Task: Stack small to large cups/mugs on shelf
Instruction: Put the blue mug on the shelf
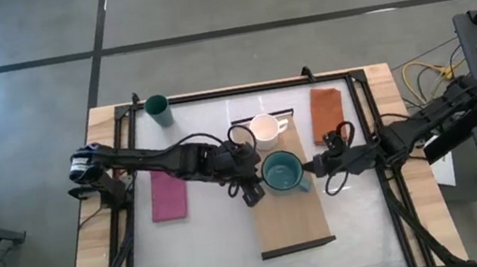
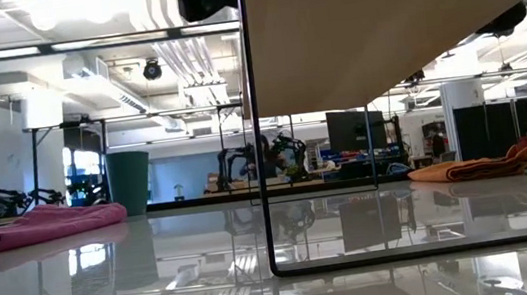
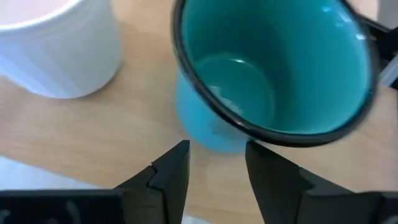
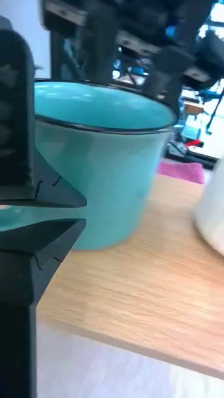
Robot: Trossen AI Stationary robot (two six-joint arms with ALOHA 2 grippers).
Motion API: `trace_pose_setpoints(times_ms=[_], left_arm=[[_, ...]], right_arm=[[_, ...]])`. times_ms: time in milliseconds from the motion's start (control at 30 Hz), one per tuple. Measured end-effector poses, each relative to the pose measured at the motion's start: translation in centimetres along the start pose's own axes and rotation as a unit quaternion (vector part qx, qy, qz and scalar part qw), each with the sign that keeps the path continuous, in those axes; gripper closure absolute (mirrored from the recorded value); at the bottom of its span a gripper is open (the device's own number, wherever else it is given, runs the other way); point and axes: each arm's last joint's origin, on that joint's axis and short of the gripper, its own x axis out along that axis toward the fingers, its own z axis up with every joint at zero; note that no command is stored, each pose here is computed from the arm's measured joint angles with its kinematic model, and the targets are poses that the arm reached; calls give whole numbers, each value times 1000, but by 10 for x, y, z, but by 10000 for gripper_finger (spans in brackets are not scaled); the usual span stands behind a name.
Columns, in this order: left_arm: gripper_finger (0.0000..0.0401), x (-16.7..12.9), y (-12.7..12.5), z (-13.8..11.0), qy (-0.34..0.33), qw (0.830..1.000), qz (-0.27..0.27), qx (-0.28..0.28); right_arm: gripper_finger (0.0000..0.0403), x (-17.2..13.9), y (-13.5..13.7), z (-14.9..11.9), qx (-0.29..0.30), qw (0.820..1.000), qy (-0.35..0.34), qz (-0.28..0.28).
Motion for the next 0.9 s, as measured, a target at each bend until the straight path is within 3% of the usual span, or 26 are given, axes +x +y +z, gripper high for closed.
trace_pose_setpoints(times_ms=[533,900], left_arm=[[258,-3,-17,-10,4,1000,-20,-8],[258,-2,-14,-12,-5,1000,14,-1]], right_arm=[[369,6,-1,13,-26,999,-29,-9],[369,6,-2,22,-41,998,-40,-14]])
